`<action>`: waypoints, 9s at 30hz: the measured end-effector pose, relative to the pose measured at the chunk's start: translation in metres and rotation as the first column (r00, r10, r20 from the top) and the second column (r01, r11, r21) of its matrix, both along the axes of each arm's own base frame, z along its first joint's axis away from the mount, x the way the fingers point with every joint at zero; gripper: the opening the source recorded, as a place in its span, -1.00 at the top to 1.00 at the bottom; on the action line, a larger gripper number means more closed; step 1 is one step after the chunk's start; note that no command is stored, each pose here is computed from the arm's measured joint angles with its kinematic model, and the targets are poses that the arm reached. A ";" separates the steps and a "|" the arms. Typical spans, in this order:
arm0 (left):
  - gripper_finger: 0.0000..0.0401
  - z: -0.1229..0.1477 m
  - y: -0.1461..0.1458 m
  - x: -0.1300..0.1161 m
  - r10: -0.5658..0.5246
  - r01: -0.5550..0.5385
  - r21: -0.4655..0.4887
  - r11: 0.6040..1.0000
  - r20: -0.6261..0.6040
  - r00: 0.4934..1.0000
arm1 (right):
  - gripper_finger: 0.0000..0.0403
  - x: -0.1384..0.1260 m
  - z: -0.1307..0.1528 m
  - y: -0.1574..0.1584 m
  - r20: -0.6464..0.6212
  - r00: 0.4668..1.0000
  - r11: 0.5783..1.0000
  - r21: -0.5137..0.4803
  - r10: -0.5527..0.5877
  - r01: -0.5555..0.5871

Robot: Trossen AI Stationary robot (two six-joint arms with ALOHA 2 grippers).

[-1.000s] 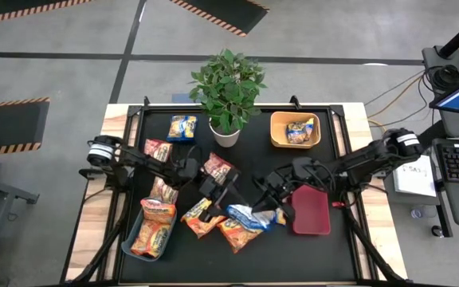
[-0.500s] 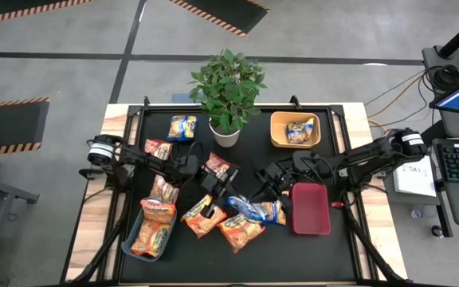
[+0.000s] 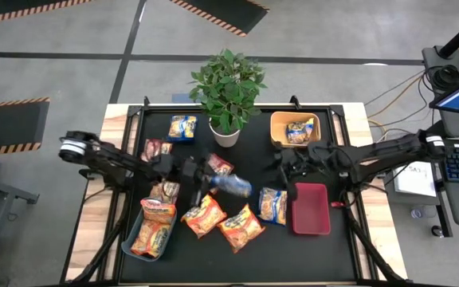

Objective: Sort Maruchan noodles
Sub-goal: Put the blue noodle pack into the yellow bin, then put the red noodle pack into the pink bin

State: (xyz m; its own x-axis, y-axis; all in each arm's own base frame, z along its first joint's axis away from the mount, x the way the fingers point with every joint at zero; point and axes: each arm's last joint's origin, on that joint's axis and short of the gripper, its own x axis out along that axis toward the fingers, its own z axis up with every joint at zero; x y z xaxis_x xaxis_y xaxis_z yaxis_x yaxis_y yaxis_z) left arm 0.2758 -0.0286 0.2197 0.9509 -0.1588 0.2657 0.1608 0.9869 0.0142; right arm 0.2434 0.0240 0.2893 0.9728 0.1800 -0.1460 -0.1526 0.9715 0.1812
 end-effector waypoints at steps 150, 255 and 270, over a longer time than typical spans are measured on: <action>-0.30 -0.001 0.015 -0.045 0.285 -0.534 0.159 0.831 -0.944 0.163 | 0.32 -0.059 -0.054 -0.040 -0.080 0.875 0.849 -0.299 -0.477 0.436; 0.99 -0.087 -0.005 0.016 0.523 -0.498 0.210 0.842 -0.545 0.655 | 0.36 -0.034 -0.056 -0.032 -0.034 0.952 0.952 -0.039 -0.305 0.303; 1.00 -0.080 -0.018 0.001 0.430 -0.353 0.253 0.901 -0.632 0.644 | -0.13 0.028 -0.081 -0.034 -0.345 0.873 0.866 0.242 -0.346 0.438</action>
